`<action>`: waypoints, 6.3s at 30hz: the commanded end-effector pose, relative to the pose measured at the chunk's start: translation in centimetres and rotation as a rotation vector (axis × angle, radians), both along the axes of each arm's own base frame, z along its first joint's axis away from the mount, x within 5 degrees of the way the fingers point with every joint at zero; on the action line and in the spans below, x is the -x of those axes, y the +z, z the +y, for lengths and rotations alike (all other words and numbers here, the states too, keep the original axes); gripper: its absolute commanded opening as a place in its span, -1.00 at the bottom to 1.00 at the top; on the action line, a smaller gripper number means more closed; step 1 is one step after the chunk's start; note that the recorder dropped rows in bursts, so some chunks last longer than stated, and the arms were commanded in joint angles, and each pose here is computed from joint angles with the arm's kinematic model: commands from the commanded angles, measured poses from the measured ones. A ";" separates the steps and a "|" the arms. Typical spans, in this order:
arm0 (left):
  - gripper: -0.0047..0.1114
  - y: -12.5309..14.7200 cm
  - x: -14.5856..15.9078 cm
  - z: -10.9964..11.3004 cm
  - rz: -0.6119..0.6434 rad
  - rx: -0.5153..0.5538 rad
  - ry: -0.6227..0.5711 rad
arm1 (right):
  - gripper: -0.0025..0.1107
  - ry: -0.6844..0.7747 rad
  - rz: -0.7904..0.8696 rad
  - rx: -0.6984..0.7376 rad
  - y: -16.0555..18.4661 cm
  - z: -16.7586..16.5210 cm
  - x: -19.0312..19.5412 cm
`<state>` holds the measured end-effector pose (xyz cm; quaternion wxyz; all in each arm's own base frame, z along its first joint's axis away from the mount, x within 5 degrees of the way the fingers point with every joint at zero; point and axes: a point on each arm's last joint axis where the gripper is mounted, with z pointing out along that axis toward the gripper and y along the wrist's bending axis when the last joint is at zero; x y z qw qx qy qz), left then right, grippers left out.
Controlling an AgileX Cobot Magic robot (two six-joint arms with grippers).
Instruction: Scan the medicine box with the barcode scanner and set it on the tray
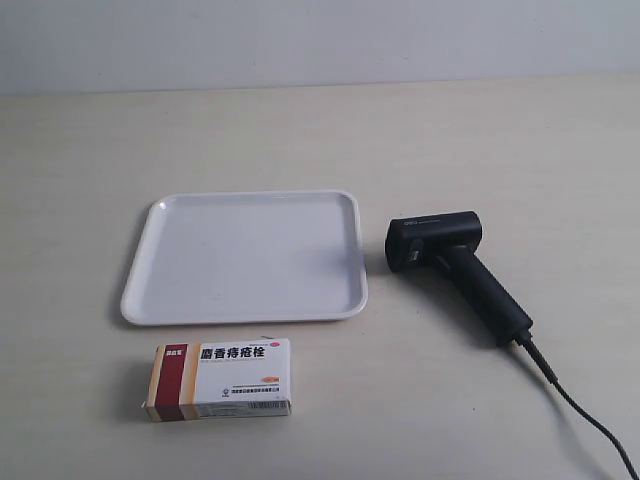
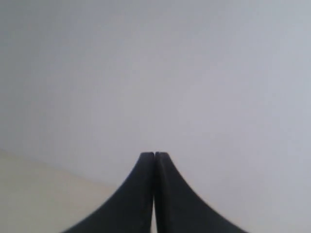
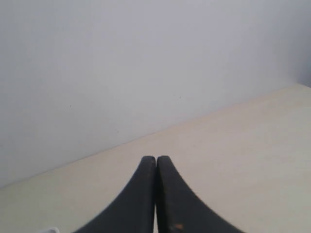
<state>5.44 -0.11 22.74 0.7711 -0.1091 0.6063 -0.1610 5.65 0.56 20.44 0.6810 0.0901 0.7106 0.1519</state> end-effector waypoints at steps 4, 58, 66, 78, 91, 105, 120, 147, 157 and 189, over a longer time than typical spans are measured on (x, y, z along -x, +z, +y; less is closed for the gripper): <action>-0.89 3.1 1.5 0.3 -0.372 0.072 -0.001 | -0.95 -0.003 -0.081 -0.046 0.6 0.0 0.0; 0.75 -14.5 -12.2 -13.8 0.544 -1.079 -1.279 | -0.96 -0.005 0.000 0.006 0.2 0.0 -0.9; -0.92 -11.7 -12.8 -14.2 0.426 -1.065 -1.214 | -0.96 -0.008 -0.026 0.000 0.4 0.0 -0.9; -0.92 -6.1 -18.7 -14.5 0.345 -1.126 -1.197 | -0.96 0.243 0.449 0.119 0.8 3.9 -7.2; -0.92 -7.9 -21.2 -12.4 0.374 -1.012 -1.245 | 0.13 0.506 0.729 0.443 -3.7 12.1 -15.7; -0.92 -8.1 -21.3 -12.4 0.374 -1.025 -1.244 | 0.55 0.620 0.784 0.671 -9.7 15.1 -20.1; -0.92 -8.2 -21.3 -12.3 0.387 -1.035 -1.232 | -0.96 0.707 0.513 0.878 -2.7 14.7 -19.5; -0.90 -12.9 -24.7 -14.0 0.715 -1.006 -0.986 | -0.96 0.547 0.690 0.724 -9.8 12.4 -22.8; 0.54 -13.9 -24.9 -14.1 0.753 -1.029 -0.978 | -0.18 0.522 0.705 0.692 -10.1 12.3 -22.9; -0.89 3.9 -9.4 -5.1 0.425 -0.540 -0.386 | -0.95 0.345 -0.045 0.378 10.8 5.7 -8.1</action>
